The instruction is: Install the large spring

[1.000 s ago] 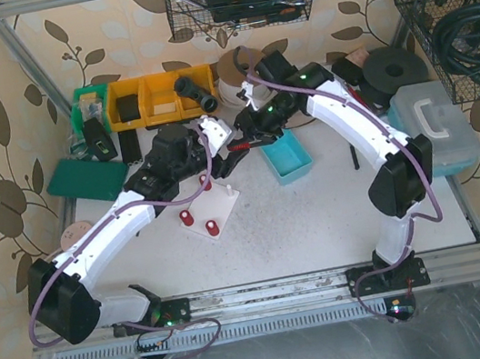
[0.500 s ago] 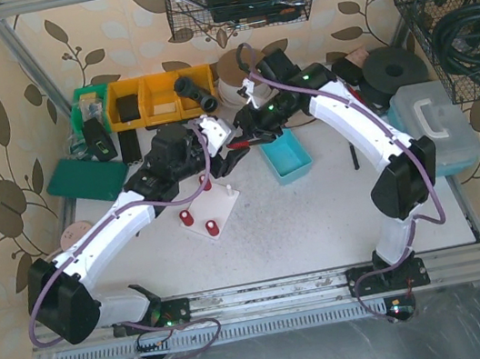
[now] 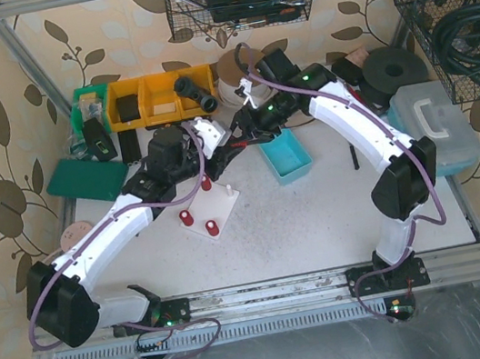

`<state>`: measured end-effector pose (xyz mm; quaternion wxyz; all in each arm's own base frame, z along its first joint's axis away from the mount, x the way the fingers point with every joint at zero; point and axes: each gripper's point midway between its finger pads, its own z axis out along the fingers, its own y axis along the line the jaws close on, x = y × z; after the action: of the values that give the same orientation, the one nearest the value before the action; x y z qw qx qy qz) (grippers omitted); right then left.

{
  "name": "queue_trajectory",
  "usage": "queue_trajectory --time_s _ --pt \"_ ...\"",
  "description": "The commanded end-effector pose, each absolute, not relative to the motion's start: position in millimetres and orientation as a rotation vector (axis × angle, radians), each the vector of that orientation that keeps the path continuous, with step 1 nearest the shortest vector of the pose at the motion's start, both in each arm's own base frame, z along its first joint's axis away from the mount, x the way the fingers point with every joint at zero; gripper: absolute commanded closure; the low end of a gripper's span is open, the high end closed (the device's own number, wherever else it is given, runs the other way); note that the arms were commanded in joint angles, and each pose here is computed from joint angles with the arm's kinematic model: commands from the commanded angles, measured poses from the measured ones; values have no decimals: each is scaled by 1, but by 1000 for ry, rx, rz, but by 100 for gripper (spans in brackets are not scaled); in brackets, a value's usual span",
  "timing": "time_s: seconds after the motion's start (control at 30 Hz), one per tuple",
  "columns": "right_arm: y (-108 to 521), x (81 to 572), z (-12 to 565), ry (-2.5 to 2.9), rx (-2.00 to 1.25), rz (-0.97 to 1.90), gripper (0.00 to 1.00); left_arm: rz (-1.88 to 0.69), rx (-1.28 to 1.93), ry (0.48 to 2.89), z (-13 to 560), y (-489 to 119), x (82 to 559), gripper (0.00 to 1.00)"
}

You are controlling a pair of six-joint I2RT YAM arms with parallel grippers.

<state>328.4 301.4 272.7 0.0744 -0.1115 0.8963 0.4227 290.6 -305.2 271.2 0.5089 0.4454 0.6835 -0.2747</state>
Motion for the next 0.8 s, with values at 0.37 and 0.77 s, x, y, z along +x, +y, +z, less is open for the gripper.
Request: queue_trajectory --time_s 0.37,0.77 --pt "295 332 272 2694 -270 1260 24 -721 1066 1580 295 -298 289 100" --pt "187 378 251 2665 39 738 0 -479 965 1879 245 -260 309 100"
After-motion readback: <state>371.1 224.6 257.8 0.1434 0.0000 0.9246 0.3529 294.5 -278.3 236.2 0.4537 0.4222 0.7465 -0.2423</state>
